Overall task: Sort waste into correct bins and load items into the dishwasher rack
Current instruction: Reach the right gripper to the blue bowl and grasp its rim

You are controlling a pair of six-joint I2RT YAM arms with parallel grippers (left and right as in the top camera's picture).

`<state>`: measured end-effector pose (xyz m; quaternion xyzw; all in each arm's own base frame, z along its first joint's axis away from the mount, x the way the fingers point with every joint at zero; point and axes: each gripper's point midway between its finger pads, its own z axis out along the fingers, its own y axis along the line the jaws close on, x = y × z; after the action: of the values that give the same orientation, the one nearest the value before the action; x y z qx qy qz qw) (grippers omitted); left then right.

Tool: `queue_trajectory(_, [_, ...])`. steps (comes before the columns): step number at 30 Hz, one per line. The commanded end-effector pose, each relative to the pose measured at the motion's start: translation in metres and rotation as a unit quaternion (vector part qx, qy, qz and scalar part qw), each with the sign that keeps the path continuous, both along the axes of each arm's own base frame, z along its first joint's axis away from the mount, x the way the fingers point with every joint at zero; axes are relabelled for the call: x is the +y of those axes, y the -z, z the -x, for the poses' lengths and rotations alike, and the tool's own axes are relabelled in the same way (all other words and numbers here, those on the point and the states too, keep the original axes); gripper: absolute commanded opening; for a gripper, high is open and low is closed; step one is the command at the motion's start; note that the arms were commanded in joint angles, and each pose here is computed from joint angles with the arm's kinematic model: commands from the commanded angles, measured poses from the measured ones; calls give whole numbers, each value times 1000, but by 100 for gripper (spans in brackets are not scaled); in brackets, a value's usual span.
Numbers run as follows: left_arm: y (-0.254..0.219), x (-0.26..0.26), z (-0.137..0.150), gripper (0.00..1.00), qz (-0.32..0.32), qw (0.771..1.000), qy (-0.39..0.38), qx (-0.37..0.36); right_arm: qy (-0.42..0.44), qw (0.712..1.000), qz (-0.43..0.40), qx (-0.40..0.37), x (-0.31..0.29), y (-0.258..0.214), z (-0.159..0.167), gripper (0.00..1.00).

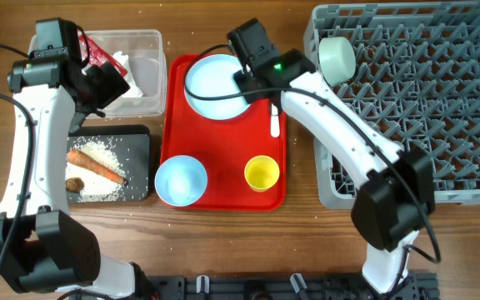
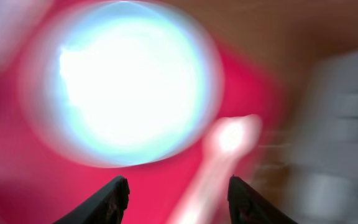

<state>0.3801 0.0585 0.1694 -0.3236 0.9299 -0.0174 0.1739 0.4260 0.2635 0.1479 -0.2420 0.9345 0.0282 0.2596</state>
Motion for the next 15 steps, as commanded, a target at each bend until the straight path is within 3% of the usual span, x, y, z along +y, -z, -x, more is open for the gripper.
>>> queue_trajectory(1, [-9, 5, -2, 100, -9, 1000, -1, -11, -8, 955, -209, 210, 77, 8, 75, 55])
queue_trajectory(10, [-9, 5, -2, 100, -9, 1000, -1, -11, 8, 935, -140, 325, 110, 80, 155, 58])
queue_trajectory(15, [-9, 5, -2, 100, -9, 1000, -1, -11, 42, 925, -113, 360, 104, 105, 165, 55])
